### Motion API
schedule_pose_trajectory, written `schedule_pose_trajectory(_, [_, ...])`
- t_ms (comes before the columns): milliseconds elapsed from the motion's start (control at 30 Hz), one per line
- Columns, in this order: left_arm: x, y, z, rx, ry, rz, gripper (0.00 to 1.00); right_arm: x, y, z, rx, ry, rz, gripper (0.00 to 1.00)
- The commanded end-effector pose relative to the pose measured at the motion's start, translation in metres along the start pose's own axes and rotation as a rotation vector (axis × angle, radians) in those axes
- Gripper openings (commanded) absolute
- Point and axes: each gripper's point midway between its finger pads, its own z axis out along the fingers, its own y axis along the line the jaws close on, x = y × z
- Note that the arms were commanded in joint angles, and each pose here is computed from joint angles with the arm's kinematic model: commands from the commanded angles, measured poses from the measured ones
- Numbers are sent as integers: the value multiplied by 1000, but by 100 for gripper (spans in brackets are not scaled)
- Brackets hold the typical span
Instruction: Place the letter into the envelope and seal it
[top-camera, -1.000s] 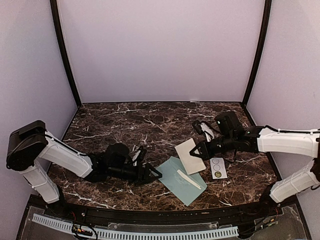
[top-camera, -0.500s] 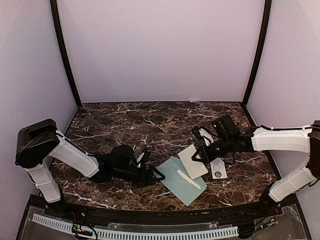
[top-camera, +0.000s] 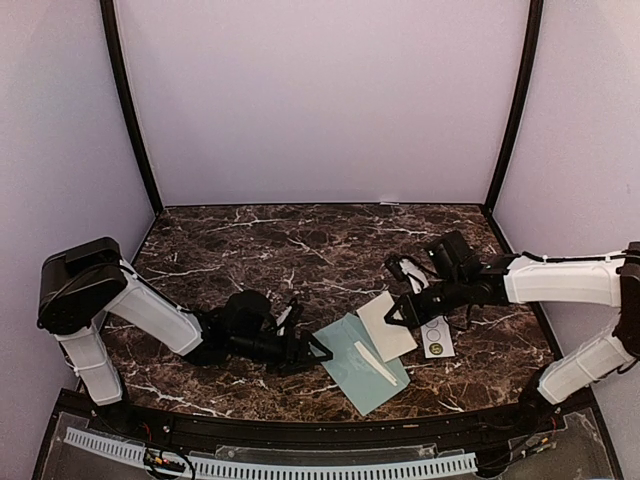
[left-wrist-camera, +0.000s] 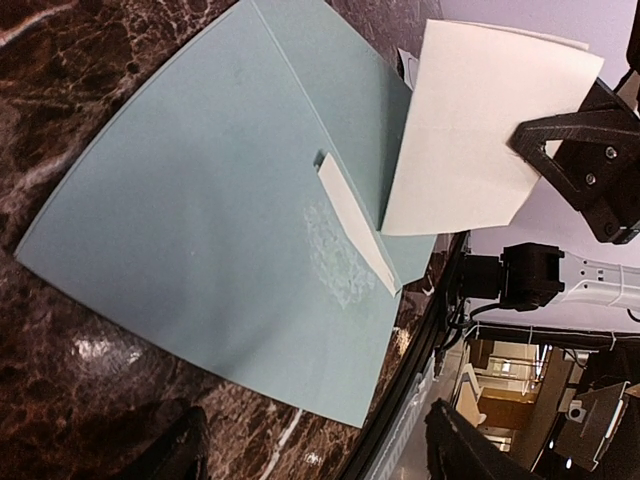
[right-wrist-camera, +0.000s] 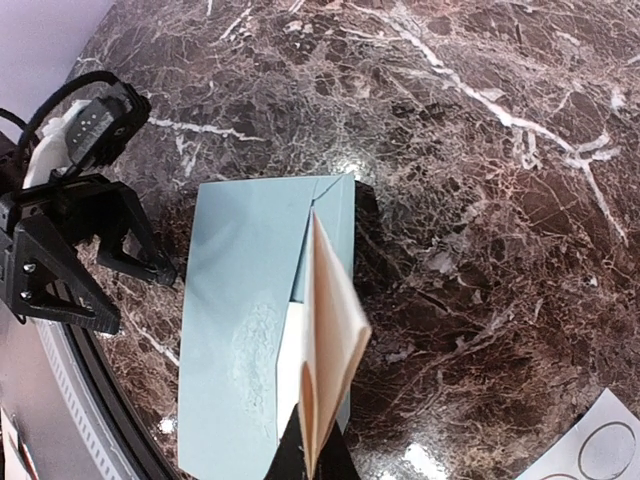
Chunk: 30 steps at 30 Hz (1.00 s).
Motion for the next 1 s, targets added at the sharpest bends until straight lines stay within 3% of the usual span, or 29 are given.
schedule_pose_trajectory(0, [-2, -7, 2, 21, 2, 5, 73, -23, 21, -19, -73, -73, -6, 0])
schedule_pose_trajectory(433, [-1, -8, 3, 25, 11, 13, 73, 3, 19, -11, -119, -48, 39, 0])
schedule_pose_trajectory(967, [8, -8, 5, 30, 46, 1, 73, 24, -10, 9, 0, 26, 58, 0])
